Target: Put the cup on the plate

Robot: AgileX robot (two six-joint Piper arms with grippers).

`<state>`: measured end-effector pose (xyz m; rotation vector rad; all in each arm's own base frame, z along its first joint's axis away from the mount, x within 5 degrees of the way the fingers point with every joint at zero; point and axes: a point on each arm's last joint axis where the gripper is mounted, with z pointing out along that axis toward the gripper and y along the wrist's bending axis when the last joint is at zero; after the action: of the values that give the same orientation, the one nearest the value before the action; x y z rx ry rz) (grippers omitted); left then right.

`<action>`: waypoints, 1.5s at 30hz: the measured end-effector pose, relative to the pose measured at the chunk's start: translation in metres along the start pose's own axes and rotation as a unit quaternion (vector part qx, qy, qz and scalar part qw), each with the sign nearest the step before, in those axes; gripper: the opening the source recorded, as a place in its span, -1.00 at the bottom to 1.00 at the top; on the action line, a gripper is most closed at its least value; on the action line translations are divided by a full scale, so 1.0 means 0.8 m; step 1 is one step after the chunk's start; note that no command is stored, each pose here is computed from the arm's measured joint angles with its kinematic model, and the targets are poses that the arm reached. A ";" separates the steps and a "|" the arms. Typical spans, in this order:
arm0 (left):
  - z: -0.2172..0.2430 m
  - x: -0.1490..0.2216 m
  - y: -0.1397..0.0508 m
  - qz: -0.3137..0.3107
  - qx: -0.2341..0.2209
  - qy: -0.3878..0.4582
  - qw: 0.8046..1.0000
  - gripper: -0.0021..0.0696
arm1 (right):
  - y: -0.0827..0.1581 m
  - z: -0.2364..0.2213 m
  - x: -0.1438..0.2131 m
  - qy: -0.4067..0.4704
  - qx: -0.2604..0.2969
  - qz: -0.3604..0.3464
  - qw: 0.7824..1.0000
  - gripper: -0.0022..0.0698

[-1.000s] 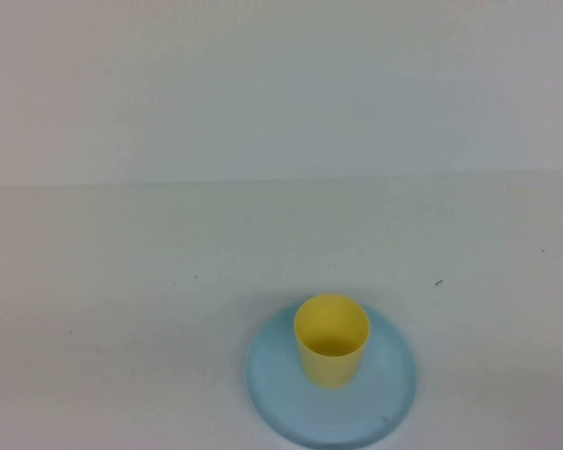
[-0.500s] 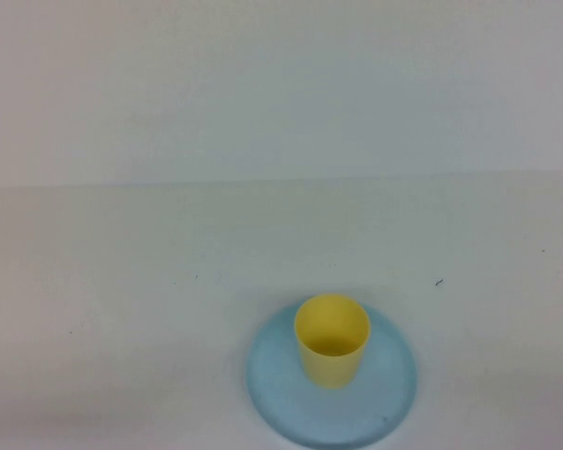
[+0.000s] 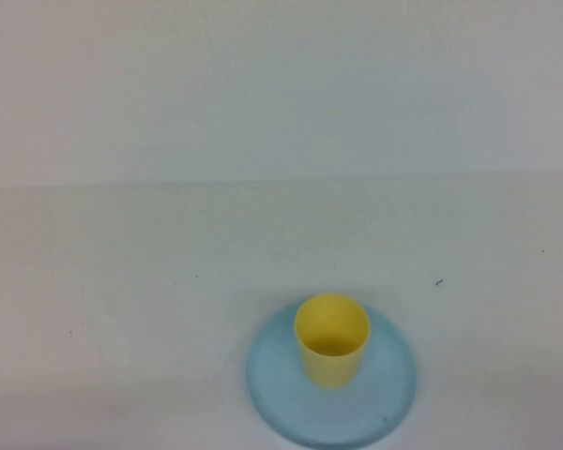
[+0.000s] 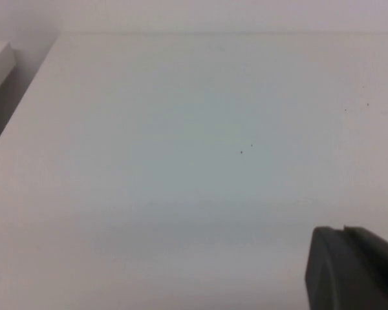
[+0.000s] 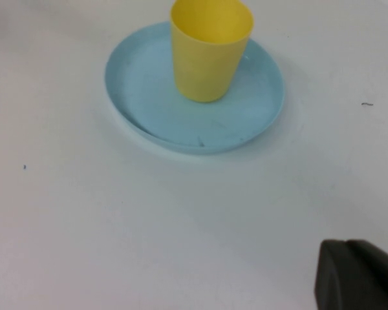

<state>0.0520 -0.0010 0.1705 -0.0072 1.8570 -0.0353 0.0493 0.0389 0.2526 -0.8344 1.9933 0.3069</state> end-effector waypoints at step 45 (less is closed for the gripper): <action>0.000 0.000 0.000 0.001 0.000 0.001 1.000 -0.94 | -0.035 0.030 0.074 -0.163 0.293 0.108 0.936 -0.94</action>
<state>0.0520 -0.0009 0.1703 -0.0062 1.8588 -0.0337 0.0635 0.0054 0.1935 -0.1699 1.7175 -0.0355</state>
